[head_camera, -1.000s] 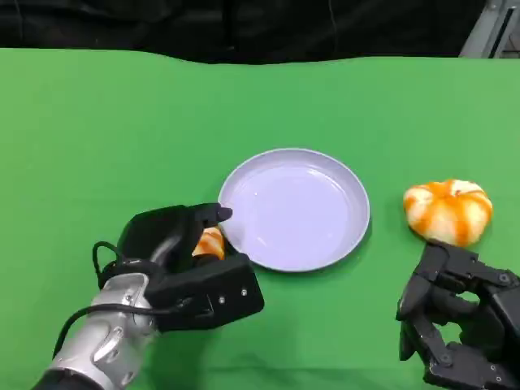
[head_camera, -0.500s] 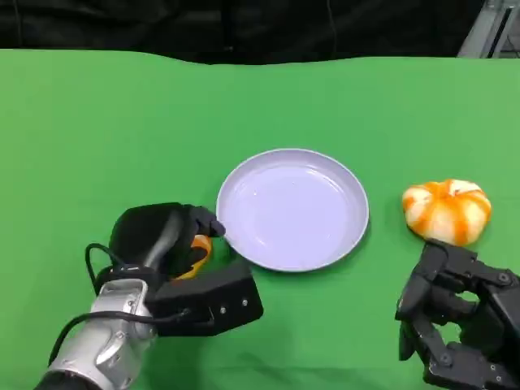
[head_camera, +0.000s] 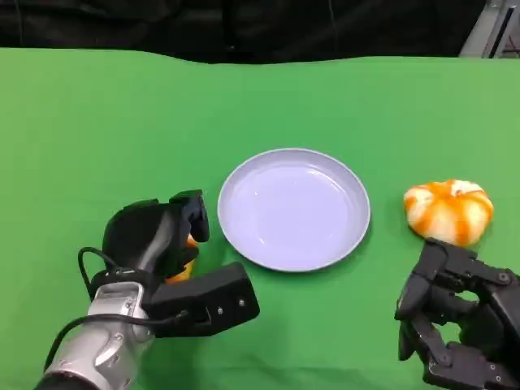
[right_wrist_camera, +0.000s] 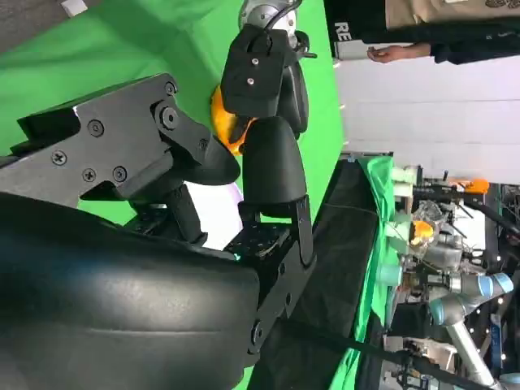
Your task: Grasp the bread from the table and place it into the plate.
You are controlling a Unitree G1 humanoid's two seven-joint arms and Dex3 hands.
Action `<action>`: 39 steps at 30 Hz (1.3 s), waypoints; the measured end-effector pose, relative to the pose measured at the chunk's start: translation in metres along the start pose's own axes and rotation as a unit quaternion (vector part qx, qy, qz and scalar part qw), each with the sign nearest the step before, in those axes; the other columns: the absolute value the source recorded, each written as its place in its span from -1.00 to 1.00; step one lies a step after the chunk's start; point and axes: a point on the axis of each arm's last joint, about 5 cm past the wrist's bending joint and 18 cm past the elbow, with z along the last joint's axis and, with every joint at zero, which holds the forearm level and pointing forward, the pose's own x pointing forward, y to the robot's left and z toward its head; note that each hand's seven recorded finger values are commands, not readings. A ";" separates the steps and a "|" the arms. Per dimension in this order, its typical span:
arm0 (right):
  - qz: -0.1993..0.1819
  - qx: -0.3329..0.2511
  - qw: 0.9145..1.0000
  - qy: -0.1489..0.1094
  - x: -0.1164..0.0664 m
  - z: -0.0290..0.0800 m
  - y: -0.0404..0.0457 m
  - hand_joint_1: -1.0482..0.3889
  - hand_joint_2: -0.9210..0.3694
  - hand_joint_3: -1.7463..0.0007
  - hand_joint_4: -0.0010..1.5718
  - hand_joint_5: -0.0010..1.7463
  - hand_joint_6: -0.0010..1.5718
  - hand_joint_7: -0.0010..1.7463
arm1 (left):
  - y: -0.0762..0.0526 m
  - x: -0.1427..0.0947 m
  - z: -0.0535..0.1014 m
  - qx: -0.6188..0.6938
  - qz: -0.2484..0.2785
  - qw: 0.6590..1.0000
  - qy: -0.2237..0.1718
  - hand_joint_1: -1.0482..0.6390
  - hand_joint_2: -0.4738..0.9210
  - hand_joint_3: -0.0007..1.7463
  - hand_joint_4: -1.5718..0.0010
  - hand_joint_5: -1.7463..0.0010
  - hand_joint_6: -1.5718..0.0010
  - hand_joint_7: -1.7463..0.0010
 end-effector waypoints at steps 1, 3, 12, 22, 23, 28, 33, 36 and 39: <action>0.000 0.000 1.000 0.000 0.000 0.000 0.0001 0.37 -0.66 -0.14 -0.06 1.00 -0.20 0.80 | 0.000 0.000 0.000 0.000 0.000 1.000 0.000 0.22 0.92 -0.73 0.08 -1.00 0.39 -1.00; 0.001 0.000 1.000 0.000 0.000 0.000 0.0004 0.37 -0.66 -0.14 -0.05 1.00 -0.20 0.79 | 0.000 0.000 0.000 0.000 0.000 1.000 0.000 0.22 0.92 -0.73 0.08 -1.00 0.39 -1.00; 0.001 0.001 1.000 0.004 0.000 0.000 0.0005 0.37 -0.67 -0.15 -0.06 1.00 -0.21 0.81 | 0.001 0.000 0.000 -0.007 0.002 1.000 -0.002 0.21 0.94 -0.70 0.08 -1.00 0.39 -1.00; 0.001 0.001 1.000 0.003 0.000 0.000 0.0005 0.38 -0.66 -0.15 -0.06 1.00 -0.21 0.81 | 0.007 0.001 0.004 -0.018 0.020 1.000 -0.016 0.18 0.72 -0.24 0.02 -1.00 0.34 -1.00; 0.002 0.001 1.000 0.003 0.000 0.000 0.0006 0.38 -0.66 -0.15 -0.06 1.00 -0.21 0.81 | 0.010 0.002 0.006 -0.022 0.030 0.999 -0.025 0.17 0.71 -0.22 0.02 -1.00 0.34 -1.00; 0.002 0.002 1.000 0.003 0.000 0.000 0.0008 0.38 -0.66 -0.16 -0.06 1.00 -0.20 0.80 | 0.023 0.006 0.012 -0.036 0.064 0.996 -0.045 0.17 0.69 -0.15 -0.02 -1.00 0.29 -1.00; -0.001 0.003 1.000 0.002 0.000 0.000 0.0011 0.38 -0.65 -0.16 -0.05 1.00 -0.19 0.80 | 0.040 0.011 0.019 -0.045 0.104 0.991 -0.066 0.18 0.52 0.09 -0.04 -1.00 0.30 -1.00; -0.001 0.003 1.000 0.002 0.000 0.000 0.0012 0.38 -0.65 -0.16 -0.04 1.00 -0.19 0.80 | 0.045 0.013 0.019 -0.043 0.117 0.990 -0.070 0.18 0.51 0.11 -0.04 -1.00 0.30 -1.00; -0.001 0.003 1.000 0.002 0.000 0.000 0.0013 0.38 -0.65 -0.16 -0.04 1.00 -0.19 0.80 | 0.046 0.013 0.020 -0.042 0.116 0.990 -0.071 0.18 0.50 0.11 -0.04 -1.00 0.30 -1.00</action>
